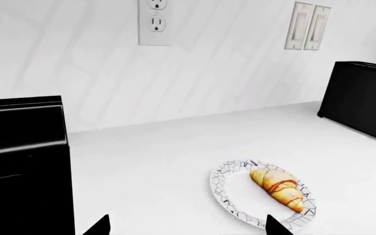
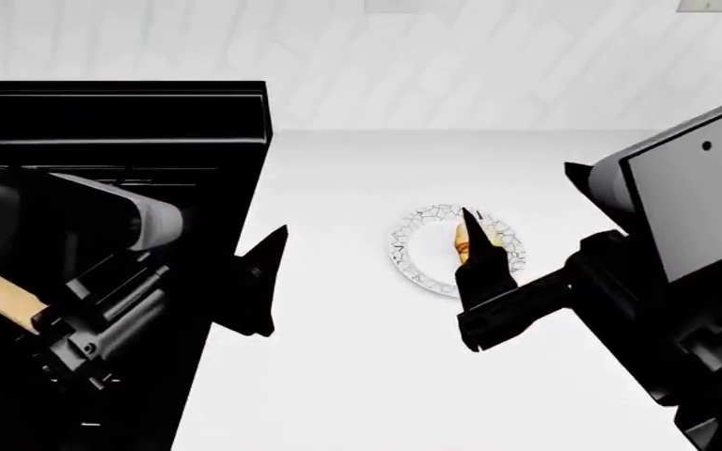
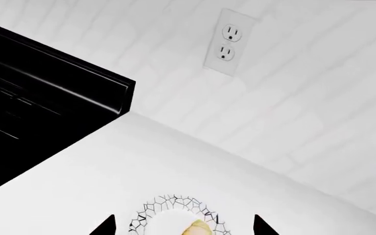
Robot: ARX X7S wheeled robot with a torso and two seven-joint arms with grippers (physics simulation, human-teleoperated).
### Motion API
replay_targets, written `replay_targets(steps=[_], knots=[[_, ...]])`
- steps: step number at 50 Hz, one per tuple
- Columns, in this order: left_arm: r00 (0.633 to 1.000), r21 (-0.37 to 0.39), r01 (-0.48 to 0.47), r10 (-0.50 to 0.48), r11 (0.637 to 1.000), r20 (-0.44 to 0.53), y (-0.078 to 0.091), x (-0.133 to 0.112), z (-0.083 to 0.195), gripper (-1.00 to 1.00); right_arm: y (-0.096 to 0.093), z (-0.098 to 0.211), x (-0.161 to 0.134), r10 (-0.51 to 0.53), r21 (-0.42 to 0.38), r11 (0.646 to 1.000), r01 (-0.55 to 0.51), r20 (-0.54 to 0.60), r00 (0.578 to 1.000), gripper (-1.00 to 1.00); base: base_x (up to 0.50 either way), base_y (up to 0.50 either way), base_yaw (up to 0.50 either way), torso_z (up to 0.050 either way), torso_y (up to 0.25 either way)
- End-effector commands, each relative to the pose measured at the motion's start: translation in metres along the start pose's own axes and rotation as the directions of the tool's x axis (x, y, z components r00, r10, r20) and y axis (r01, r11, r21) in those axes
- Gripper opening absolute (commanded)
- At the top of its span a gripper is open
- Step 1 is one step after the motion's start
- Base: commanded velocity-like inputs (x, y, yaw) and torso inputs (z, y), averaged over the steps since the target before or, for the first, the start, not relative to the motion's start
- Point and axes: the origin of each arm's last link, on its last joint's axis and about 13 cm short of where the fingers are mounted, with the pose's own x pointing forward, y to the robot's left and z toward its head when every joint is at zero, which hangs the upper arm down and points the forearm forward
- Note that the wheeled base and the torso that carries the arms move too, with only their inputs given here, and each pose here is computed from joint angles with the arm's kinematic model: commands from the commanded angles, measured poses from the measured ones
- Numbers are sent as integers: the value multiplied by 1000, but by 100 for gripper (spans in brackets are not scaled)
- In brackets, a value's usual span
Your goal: Pick the croissant and place it on the pan. Then turn on the stove to warm the croissant.
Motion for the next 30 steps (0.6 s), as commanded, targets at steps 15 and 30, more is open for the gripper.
replay_targets(steps=[15, 30], knots=[[1000, -11, -8, 8, 1000, -21, 9, 9, -6, 100, -19, 19, 41, -6, -28, 1000, 0, -223, 975, 100, 0, 0, 0, 0, 0], [1000, -3, -10, 10, 1000, -6, 9, 6, 1, 100, -47, 40, 80, 58, 23, 998, -53, -426, 903, 100, 0, 0, 0, 0, 0]])
